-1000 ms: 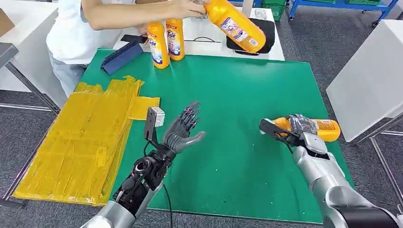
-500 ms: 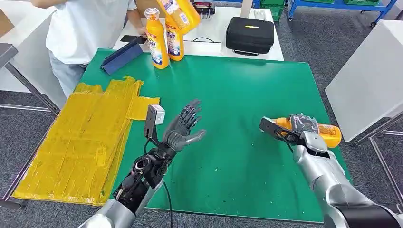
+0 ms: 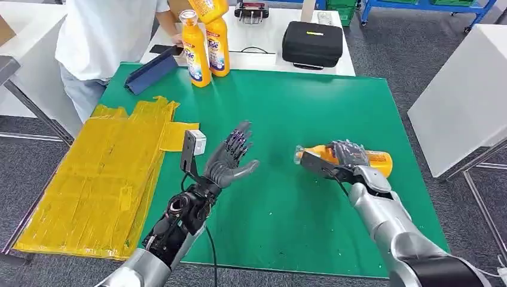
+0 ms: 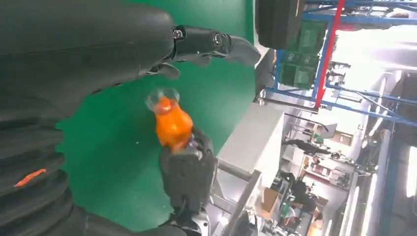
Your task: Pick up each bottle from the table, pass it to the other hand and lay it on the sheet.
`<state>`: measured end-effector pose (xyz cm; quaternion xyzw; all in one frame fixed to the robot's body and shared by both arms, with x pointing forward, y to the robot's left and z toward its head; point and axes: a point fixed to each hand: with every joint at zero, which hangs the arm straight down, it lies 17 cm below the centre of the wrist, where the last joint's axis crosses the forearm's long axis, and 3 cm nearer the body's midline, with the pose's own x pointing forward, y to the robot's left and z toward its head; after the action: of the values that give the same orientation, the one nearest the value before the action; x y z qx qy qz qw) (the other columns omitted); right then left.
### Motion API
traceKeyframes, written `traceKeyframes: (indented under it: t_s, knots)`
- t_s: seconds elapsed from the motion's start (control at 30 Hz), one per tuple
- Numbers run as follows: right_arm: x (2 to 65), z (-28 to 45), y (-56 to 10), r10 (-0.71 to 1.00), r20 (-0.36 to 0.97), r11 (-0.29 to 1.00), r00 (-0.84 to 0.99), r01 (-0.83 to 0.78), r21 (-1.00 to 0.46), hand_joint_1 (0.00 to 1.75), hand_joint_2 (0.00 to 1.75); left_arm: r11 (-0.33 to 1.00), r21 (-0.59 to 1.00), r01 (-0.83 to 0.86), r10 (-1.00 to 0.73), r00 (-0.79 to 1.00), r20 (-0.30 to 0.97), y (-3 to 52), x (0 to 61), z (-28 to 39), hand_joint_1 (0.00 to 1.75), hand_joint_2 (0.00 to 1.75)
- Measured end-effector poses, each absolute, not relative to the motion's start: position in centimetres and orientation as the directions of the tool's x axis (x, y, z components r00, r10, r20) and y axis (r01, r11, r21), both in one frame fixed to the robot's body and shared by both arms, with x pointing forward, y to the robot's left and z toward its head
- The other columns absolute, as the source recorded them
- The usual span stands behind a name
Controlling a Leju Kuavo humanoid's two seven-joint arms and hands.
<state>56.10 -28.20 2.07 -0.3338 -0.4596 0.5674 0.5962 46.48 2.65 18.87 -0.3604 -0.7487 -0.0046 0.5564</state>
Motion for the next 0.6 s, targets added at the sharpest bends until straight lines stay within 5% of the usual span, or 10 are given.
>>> traceKeyframes:
  t_s: [0.6]
  knots:
    - [53.5,1.2,-15.5,0.917,0.291,0.16,-0.272,-0.418,-0.894,1.75,1.75,0.74,-0.394,0.545,0.536,-0.125,0.835,2.6,46.8,19.1,0.0,1.75]
